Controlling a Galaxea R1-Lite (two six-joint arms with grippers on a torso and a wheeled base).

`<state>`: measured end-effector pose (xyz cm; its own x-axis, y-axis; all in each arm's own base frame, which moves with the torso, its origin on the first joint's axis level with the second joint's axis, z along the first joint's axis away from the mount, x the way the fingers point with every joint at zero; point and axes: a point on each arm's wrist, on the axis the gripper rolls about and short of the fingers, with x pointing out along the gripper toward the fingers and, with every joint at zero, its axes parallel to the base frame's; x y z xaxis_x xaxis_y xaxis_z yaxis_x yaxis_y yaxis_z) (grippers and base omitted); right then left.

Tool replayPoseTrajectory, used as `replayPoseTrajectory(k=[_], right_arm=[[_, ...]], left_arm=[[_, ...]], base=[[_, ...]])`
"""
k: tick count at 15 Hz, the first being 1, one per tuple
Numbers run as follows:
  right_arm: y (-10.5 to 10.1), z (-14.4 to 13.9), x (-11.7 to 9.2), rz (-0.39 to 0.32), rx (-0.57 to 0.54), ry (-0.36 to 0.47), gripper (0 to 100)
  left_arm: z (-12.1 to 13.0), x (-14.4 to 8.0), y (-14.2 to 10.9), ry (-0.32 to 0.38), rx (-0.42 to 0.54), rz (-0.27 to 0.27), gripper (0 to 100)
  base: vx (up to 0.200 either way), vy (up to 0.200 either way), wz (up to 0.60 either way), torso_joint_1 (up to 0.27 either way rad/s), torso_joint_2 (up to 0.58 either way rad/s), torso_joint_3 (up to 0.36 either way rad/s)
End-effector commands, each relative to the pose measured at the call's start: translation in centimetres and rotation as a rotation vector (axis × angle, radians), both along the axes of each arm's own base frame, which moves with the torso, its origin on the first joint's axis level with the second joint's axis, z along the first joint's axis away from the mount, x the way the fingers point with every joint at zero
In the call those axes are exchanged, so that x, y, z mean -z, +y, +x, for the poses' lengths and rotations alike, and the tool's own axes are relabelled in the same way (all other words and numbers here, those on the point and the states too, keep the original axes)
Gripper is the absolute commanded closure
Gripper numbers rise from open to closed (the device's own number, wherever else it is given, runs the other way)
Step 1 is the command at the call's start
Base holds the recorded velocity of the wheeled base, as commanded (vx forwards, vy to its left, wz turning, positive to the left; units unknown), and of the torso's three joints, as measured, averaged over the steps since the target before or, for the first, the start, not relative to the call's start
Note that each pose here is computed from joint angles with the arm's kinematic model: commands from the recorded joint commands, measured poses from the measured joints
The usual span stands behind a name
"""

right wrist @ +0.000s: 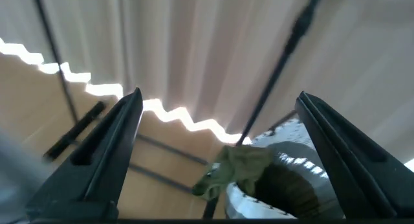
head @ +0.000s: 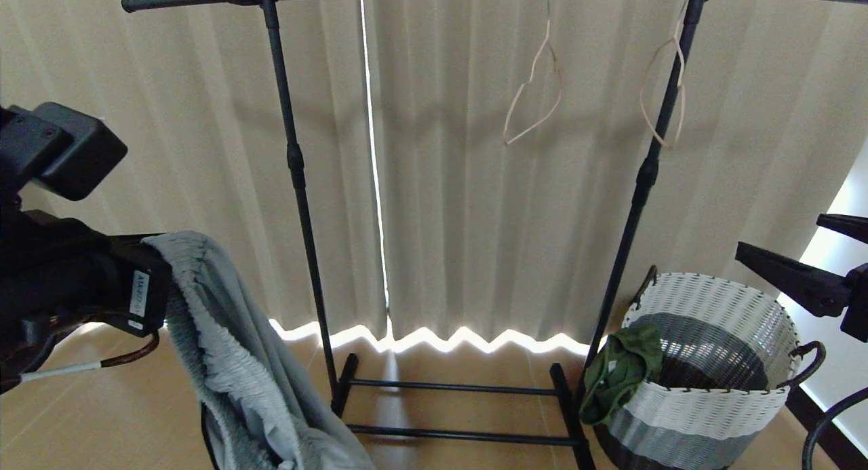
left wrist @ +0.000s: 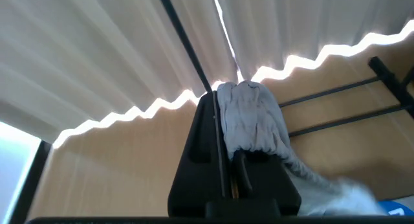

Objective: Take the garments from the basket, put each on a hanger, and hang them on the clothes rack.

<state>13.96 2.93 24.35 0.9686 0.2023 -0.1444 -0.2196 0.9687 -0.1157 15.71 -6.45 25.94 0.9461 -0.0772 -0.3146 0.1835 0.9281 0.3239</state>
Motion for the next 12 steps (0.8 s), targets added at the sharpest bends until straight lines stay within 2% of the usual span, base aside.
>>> replayPoseTrajectory(k=[1,3,4,8,10,12], right_arm=[[-0.2,-0.1,1.1,-0.004,0.012,-0.023,0],[-0.2,-0.1,1.7,0.002,0.005,-0.066,0],[-0.2,-0.1,2.3,-0.008,0.001,-0.076,0],[-0.4,0.4,3.6,-0.049,0.024,-0.029,0],[-1.5,0.5,3.7,-0.067,0.098,-0.03,0],[-1.9,0.4,3.7,-0.067,0.123,-0.03,0]], left_arm=[[-0.7,0.2,1.2,-0.01,-0.029,-0.011,100],[-1.1,0.7,1.2,-0.008,-0.004,-0.018,100],[-1.2,0.8,1.2,-0.033,0.018,-0.032,100],[-1.6,0.6,1.4,-0.065,0.028,-0.037,100],[-2.3,0.3,1.6,-0.089,0.035,-0.027,100],[-2.7,0.3,1.7,-0.098,0.041,-0.017,100]], base=[[0.0,0.0,0.0,0.0,0.0,0.0],[0.0,0.0,0.0,0.0,0.0,0.0],[0.0,0.0,0.0,0.0,0.0,0.0],[0.0,0.0,0.0,0.0,0.0,0.0],[0.0,0.0,0.0,0.0,0.0,0.0],[0.0,0.0,0.0,0.1,-0.24,-0.149]])
